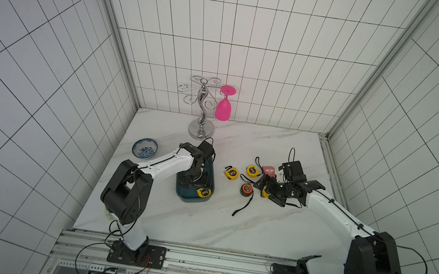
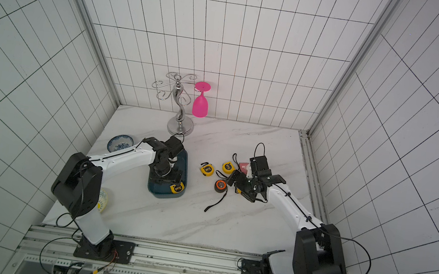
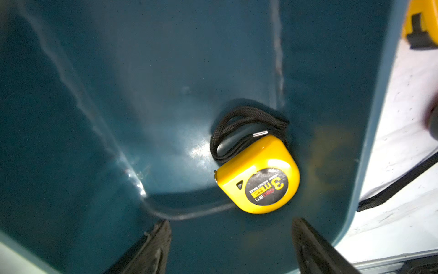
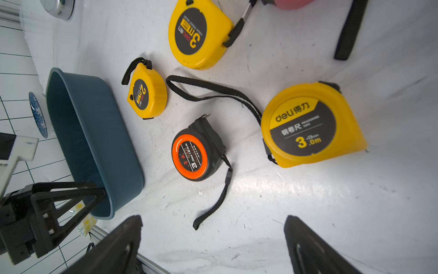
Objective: Take the tape measure out of the storage box
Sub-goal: Pick up the tape measure from the storage box, then place the tape measure at the center of the board.
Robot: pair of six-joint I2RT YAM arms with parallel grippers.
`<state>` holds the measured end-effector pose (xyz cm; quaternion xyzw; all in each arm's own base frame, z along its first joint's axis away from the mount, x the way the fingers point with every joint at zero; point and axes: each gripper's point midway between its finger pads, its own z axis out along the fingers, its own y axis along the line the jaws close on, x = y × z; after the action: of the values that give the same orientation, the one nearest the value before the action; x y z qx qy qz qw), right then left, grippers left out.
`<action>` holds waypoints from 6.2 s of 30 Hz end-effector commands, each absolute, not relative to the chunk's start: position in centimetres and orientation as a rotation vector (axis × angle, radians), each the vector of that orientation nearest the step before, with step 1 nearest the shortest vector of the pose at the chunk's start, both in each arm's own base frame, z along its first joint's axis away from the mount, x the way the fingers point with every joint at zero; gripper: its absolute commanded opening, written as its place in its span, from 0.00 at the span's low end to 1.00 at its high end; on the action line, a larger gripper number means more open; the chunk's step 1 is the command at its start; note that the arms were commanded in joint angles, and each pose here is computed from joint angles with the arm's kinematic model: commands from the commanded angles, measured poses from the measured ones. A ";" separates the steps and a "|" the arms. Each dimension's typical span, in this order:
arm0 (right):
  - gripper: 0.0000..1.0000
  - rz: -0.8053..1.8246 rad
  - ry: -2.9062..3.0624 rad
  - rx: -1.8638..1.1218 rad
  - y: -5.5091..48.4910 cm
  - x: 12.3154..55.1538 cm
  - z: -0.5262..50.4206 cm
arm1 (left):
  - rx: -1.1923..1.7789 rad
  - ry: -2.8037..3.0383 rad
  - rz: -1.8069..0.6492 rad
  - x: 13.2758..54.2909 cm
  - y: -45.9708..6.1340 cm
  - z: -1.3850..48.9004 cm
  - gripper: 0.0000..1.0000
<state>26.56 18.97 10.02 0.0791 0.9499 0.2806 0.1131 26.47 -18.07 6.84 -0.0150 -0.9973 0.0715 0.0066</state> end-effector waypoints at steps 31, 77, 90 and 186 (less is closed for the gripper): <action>0.99 0.877 2.744 0.233 18.4 29.0 11.9 | -0.010 -3.167 0.048 29.4 -15.5 6.2 0.74; 1.00 0.889 2.745 0.220 18.4 29.4 11.0 | 0.734 -3.085 0.300 30.3 -17.6 2.7 0.79; 0.99 0.903 2.749 0.231 18.4 29.2 10.6 | 0.645 -3.079 0.239 29.9 -17.7 1.2 0.46; 0.08 1.442 2.370 -0.241 33.6 26.3 14.3 | 0.733 -3.087 1.060 33.4 -20.0 19.5 0.97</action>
<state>26.88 33.49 15.26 -0.0871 0.8389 0.4965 0.2051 34.23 -21.79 19.86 0.2286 -0.9071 0.3420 -0.0887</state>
